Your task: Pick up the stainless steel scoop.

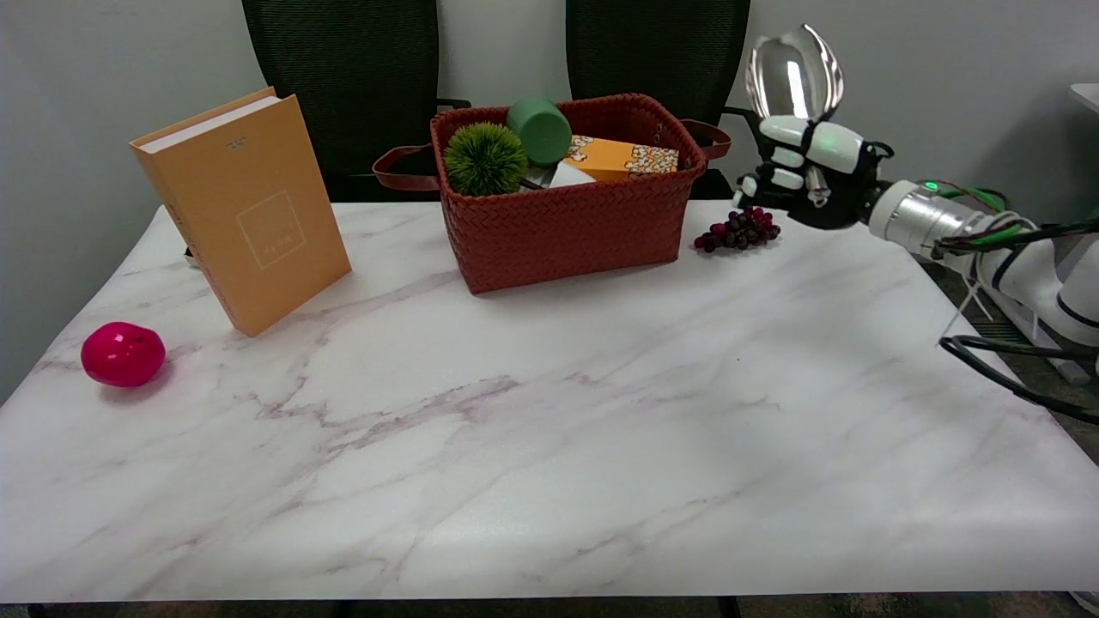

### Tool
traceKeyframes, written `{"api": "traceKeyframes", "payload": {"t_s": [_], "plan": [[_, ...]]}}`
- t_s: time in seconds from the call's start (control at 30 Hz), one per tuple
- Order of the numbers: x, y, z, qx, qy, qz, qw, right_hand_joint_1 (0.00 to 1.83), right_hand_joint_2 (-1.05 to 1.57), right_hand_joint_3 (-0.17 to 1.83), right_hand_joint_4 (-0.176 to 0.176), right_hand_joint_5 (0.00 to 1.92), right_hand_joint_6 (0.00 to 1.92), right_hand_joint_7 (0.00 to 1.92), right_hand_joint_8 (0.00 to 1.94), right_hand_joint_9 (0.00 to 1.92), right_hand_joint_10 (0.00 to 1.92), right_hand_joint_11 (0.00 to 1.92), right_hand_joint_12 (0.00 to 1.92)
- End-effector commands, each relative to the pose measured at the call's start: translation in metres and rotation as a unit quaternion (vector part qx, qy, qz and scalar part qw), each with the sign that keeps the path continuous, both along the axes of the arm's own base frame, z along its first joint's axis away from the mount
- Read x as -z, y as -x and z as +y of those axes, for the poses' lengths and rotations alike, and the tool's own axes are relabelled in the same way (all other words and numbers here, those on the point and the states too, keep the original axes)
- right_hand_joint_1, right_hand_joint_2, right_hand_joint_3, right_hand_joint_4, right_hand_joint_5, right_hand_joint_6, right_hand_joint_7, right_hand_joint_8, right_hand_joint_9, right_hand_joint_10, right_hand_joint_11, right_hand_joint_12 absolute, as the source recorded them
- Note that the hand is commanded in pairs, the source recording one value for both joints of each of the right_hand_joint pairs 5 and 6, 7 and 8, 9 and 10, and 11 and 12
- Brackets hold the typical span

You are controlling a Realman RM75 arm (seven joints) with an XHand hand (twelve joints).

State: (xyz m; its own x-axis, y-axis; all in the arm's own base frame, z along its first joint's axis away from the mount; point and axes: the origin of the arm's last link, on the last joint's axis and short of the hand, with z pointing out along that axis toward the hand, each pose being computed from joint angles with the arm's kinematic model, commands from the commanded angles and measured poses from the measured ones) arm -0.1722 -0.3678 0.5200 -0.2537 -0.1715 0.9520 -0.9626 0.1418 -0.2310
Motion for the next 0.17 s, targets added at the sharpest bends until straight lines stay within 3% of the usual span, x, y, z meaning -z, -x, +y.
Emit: {"api": "traceKeyframes", "payload": {"t_s": [0.03,0.17], "plan": [[0.066,-0.061,-0.058,-0.079,-0.052,0.06,0.994,0.85,1.52,0.24,0.0,1.74,1.74,1.71,1.71,1.2,1.2,1.07,1.07],[0.08,-0.076,-0.071,-0.102,-0.059,0.075,0.99,0.87,1.48,0.24,0.0,1.71,1.71,1.7,1.7,1.2,1.2,1.07,1.07]]}}
